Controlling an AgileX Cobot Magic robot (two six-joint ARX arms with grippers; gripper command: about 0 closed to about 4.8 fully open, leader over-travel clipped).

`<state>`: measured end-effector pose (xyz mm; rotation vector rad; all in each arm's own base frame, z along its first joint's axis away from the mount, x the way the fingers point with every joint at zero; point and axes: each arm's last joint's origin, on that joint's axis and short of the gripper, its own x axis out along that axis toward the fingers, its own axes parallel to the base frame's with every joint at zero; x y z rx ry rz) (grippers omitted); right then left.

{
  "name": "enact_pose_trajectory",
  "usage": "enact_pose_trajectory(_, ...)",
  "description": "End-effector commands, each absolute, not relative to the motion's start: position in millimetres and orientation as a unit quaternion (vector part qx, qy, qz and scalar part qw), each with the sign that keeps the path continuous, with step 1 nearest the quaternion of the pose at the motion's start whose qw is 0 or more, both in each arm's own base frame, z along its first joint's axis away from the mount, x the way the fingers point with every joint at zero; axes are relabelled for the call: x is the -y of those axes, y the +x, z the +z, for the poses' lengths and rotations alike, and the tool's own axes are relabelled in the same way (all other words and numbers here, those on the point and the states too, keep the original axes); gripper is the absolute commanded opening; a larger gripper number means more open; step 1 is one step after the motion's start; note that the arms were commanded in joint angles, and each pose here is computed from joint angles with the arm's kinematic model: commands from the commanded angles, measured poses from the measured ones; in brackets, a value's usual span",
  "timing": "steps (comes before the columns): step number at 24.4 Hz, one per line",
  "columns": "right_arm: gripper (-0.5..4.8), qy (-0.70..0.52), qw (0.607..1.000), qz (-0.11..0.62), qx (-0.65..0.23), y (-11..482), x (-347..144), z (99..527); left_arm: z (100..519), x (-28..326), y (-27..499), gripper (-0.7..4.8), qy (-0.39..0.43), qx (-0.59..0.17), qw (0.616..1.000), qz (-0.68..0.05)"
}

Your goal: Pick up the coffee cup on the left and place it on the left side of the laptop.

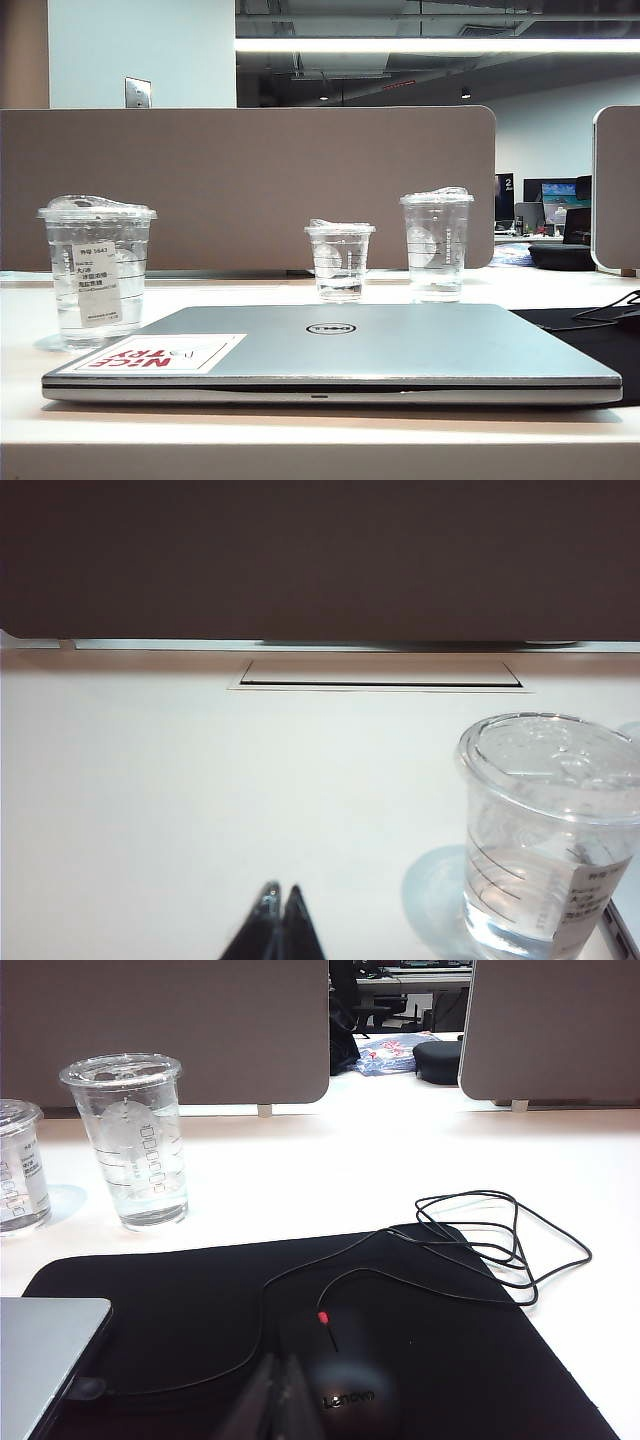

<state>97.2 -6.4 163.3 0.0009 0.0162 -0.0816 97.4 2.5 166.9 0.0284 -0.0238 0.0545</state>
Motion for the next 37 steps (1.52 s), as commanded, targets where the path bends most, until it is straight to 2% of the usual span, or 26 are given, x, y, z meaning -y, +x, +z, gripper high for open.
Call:
enact_pose_trajectory(1, -0.05, 0.0, 0.999, -0.041, -0.001, 97.4, 6.3, 163.6, 169.6, -2.5, 97.2, -0.05, 0.013, 0.022, 0.999, 0.027)
enact_pose_trajectory(37, -0.05, 0.0, 0.999, -0.041, -0.001, 97.4, 6.3, 163.6, 169.7, -2.5, 97.2, -0.05, 0.013, 0.022, 0.999, 0.027)
